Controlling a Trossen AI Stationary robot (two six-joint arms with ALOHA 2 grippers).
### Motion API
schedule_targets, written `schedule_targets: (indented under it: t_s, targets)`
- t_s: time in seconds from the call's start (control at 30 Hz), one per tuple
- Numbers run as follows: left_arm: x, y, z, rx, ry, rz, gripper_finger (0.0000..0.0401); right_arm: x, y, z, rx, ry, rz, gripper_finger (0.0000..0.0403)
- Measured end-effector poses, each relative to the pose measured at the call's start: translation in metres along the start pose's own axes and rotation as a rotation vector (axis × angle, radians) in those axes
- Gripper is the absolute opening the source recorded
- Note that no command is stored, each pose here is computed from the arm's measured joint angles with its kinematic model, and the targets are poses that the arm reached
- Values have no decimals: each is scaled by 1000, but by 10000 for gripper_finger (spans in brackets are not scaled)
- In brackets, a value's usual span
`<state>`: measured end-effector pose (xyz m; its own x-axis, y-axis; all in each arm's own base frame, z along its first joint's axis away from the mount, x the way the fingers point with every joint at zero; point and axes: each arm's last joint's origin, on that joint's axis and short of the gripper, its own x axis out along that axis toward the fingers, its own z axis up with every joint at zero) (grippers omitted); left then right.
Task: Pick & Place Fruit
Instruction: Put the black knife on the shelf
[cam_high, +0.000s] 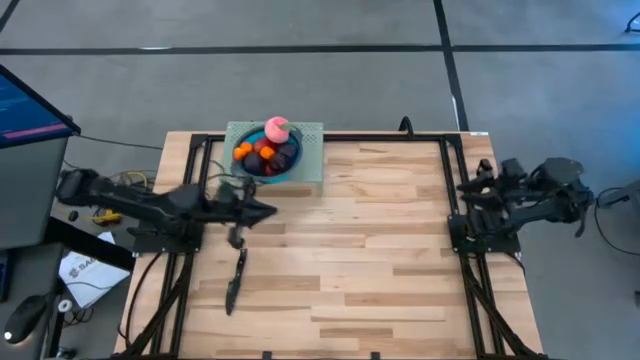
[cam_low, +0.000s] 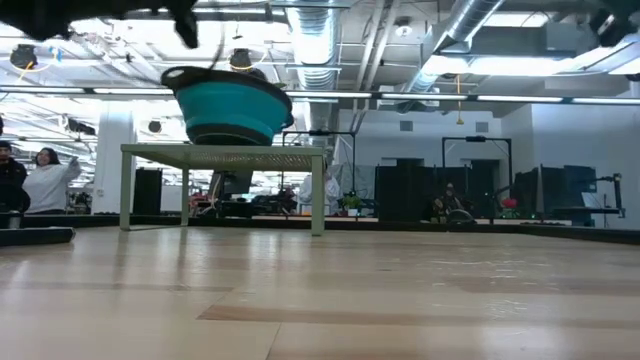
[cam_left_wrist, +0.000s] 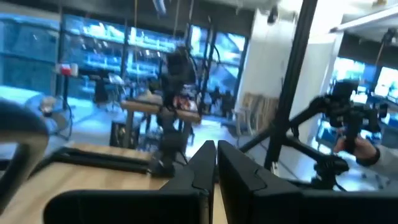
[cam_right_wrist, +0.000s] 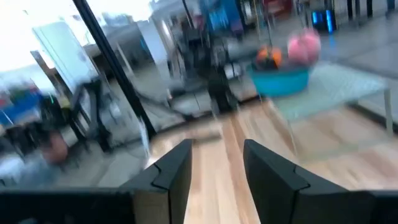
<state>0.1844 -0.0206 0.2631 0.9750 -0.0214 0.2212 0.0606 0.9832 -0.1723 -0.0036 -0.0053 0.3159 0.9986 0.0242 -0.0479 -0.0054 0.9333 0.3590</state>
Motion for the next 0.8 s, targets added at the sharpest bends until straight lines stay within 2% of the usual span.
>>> schedule_targets:
  t_s: [0.07,0.17,0.33,0.5,0.67,0.8]
  targets:
    - [-19,8,1,2,-51,5,11,5,-1,-6,-9,56,-21,140]
    - [-50,18,-10,-15,-79,40,6,4,0,-2,-4,41,-17,142]
    - [-80,24,-19,-41,-174,48,4,4,-1,-3,-5,47,-19,139]
    - [-85,24,-24,-37,-139,40,4,4,-1,-4,-13,53,-21,137]
    - [-83,25,-37,-40,-9,53,3,4,-1,-4,-26,54,-21,141]
    - [-81,21,-43,-99,48,24,3,4,-1,-4,-28,54,-21,144]
